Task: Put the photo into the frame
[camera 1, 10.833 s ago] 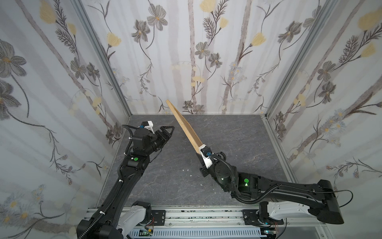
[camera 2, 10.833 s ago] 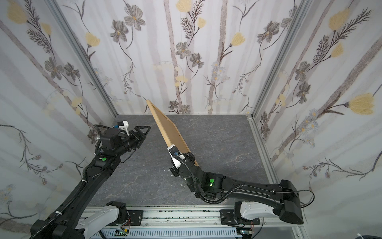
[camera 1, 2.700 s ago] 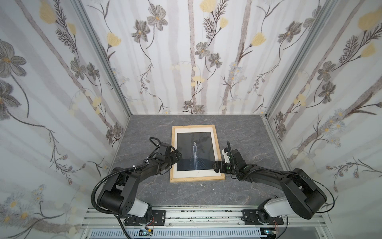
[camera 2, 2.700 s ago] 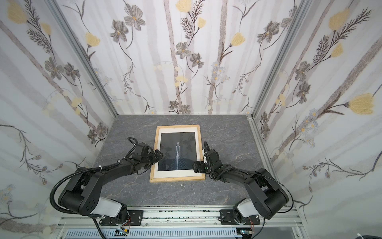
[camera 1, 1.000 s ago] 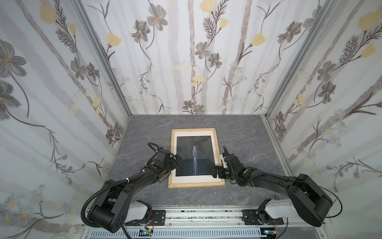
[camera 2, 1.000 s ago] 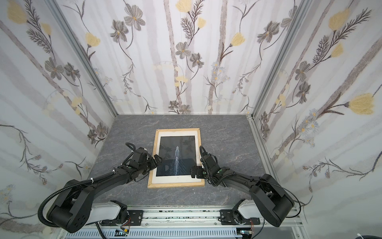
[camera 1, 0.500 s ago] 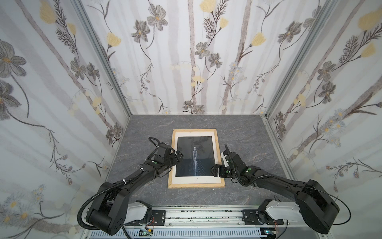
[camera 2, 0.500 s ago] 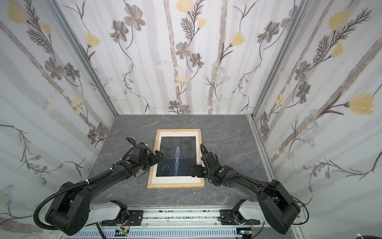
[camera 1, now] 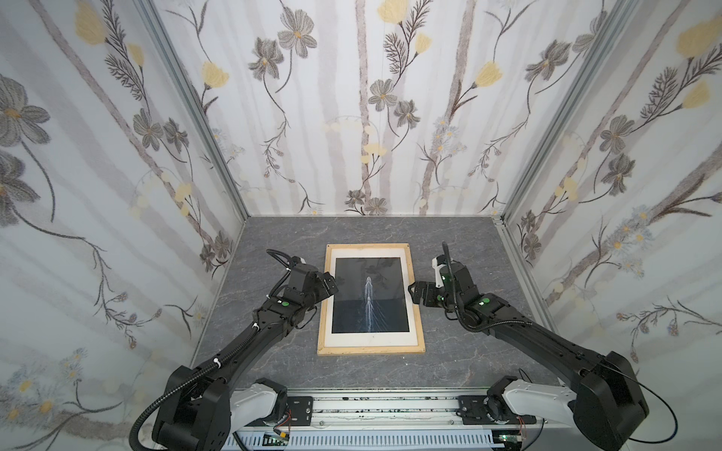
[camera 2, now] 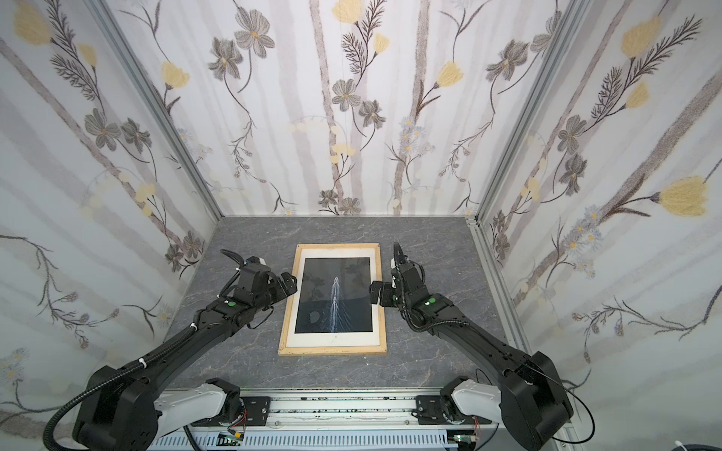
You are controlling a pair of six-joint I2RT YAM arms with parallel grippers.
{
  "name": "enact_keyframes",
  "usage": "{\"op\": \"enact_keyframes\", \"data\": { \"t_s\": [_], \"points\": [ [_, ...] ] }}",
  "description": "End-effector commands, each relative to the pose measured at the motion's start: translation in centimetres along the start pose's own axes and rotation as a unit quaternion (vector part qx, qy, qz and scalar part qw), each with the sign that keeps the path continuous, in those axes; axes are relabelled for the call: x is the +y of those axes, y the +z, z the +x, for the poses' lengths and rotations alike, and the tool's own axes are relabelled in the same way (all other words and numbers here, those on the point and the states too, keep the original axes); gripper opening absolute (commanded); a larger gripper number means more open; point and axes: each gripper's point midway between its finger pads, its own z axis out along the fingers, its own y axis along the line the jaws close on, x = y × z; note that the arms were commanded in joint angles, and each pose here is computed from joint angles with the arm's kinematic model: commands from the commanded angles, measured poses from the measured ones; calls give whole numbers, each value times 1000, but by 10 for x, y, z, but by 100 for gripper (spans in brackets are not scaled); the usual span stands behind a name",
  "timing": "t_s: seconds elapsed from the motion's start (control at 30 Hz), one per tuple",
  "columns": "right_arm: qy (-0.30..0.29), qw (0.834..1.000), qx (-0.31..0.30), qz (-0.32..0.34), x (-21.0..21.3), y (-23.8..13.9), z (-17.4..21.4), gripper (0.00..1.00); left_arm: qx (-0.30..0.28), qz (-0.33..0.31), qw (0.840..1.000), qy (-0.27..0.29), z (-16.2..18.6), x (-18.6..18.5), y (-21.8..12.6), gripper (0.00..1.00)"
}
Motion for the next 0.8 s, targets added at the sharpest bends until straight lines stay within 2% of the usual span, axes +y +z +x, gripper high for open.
{"op": "enact_keyframes", "data": {
  "t_s": [0.0, 0.13, 0.33, 0.5, 0.6, 0.77],
  "points": [
    [0, 999, -38, 6, -10, -8, -12, 100, -57, -50, 997, 19, -21, 19, -9, 100],
    [12, 994, -109, 29, -28, -31, -30, 100, -104, -77, 991, 28, -36, 32, -20, 100],
    [14, 972, -213, 95, -62, -66, -46, 100, -163, -126, 977, 46, -52, 53, -35, 100],
    [34, 943, -308, 121, -90, -92, -42, 100, -196, -165, 962, 90, -65, 64, -44, 100],
    [44, 926, -352, 132, -103, -106, -38, 100, -218, -192, 952, 93, -73, 71, -52, 100],
    [55, 902, -400, 155, -118, -126, -36, 100, -242, -201, 944, 98, -79, 74, -57, 100]
  ]
}}
